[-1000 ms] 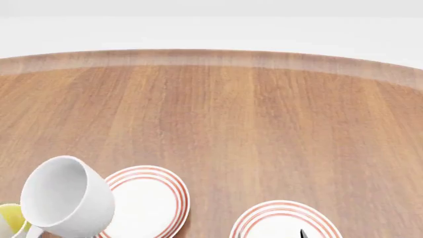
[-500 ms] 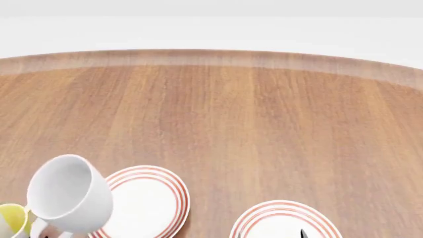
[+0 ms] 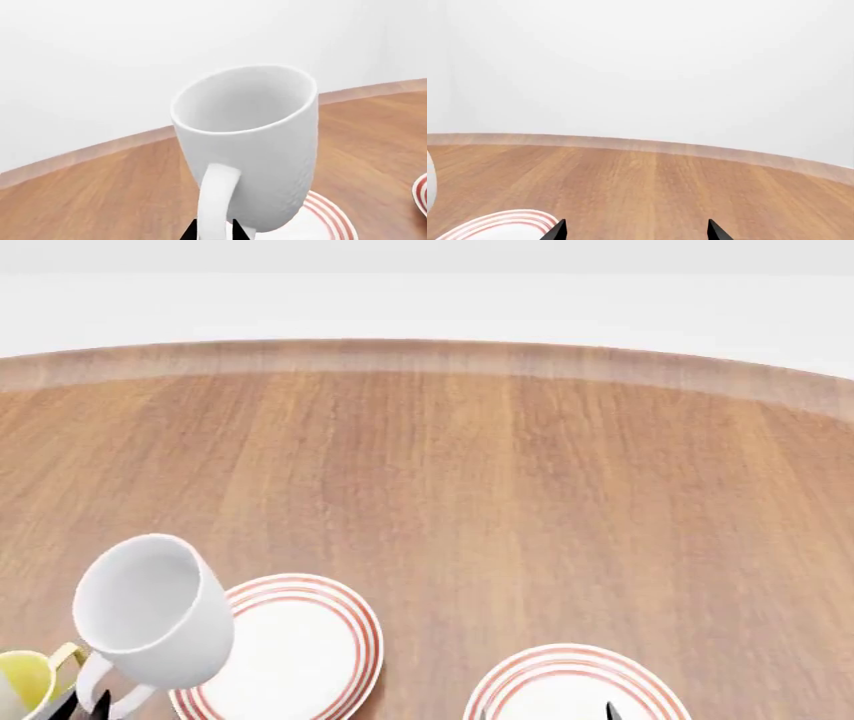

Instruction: Put the white mug on the left plate.

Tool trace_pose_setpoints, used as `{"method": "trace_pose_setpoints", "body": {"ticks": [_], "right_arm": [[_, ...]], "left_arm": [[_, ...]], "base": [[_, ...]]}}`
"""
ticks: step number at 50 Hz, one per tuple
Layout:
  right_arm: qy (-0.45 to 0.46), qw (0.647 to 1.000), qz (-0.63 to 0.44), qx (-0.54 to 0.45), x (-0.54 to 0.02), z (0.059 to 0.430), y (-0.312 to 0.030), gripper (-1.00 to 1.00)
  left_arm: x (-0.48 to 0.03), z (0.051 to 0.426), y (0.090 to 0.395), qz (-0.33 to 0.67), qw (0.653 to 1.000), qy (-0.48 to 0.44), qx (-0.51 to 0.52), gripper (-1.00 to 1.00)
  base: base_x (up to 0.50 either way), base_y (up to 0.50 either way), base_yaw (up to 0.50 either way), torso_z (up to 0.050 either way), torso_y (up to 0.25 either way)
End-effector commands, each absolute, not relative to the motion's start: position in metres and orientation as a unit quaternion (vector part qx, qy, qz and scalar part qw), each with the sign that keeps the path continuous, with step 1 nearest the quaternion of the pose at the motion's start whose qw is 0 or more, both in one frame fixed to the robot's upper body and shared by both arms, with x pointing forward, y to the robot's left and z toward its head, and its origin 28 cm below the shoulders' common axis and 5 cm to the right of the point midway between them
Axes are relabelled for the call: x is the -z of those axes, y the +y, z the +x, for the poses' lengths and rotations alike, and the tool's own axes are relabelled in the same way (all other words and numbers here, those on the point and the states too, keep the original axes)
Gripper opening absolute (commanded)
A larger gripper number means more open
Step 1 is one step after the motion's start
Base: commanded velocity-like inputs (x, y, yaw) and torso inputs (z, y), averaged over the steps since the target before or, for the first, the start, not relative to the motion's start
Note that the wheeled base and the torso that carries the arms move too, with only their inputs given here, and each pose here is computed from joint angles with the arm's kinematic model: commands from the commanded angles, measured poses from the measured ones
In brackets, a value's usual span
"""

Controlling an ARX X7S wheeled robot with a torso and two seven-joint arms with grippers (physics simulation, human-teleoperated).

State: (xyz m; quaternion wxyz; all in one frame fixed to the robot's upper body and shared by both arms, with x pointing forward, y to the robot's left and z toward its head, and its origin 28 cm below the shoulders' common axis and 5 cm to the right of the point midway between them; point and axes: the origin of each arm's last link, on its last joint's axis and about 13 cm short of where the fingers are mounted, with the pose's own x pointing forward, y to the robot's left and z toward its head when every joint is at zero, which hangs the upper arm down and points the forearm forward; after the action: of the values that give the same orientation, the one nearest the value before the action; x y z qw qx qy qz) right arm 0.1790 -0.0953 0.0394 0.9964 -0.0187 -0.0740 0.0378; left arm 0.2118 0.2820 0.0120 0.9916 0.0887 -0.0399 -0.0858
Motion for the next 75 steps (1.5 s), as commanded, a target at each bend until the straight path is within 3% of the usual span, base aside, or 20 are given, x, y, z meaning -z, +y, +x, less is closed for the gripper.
{"method": "trace_pose_setpoints", "body": {"ticks": [1,75], "right_arm": [[-0.074,0.996,-0.019,-0.038,-0.039,0.179,-0.096,1.0],[-0.078,0.996,-0.018,-0.035,-0.04,0.178,-0.096,1.0]], "left_arm": [[-0.01,0.224,0.28,0.083,0.992,-0.037,0.084,-1.0],[0.026,0.277,0.262,0.081,0.992,0.028,0.091,-1.0]], "base": [[0.0,0.0,0.0,0.0,0.0],[0.0,0.0,0.0,0.0,0.0]]}}
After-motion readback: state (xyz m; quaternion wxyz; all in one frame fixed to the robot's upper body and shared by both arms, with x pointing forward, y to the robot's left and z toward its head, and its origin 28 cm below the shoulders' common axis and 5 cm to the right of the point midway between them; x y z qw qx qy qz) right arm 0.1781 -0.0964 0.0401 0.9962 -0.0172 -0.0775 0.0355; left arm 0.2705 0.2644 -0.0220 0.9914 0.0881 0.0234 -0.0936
